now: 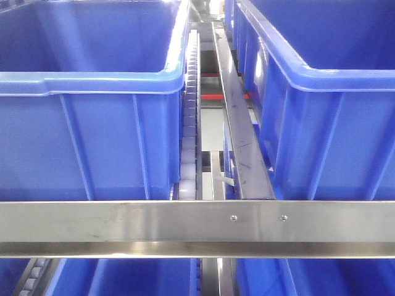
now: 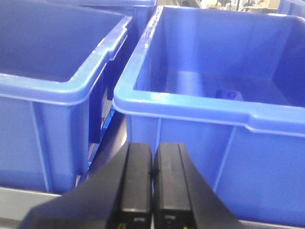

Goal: Pick and sort blue part to right shelf

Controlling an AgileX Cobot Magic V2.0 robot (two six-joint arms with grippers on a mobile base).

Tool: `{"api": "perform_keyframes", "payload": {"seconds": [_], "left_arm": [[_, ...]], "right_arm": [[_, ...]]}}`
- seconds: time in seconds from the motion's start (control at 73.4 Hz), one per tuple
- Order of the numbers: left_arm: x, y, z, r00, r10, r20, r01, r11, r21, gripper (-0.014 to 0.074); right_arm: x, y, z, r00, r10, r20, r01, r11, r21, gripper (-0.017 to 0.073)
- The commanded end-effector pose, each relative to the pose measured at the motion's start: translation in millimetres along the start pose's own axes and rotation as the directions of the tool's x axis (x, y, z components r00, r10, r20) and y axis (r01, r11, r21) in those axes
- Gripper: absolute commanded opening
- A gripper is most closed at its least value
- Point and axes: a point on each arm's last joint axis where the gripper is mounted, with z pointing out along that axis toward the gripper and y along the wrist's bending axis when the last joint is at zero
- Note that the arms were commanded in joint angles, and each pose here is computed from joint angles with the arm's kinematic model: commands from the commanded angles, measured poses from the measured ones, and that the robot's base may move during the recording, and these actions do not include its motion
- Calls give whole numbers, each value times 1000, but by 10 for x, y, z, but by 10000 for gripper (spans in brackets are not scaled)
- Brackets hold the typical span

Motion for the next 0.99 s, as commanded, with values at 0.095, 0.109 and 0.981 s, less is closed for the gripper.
{"api": "perform_keyframes", "payload": {"seconds": [0.095,0.109,0.981], "left_arm": [[-17,-5,-9,996,-11,91,10,1000,14,127],[-17,-5,-9,996,-11,91,10,1000,14,127],[-17,-5,-9,996,-11,91,10,1000,14,127]], "right_arm": [[-65,11,-9,987,-8,161,10,1000,-16,38],[-66,11,-10,987,-9,162,11,1000,-16,38],[-67,11,-15,986,-8,165,11,1000,-16,38]]}}
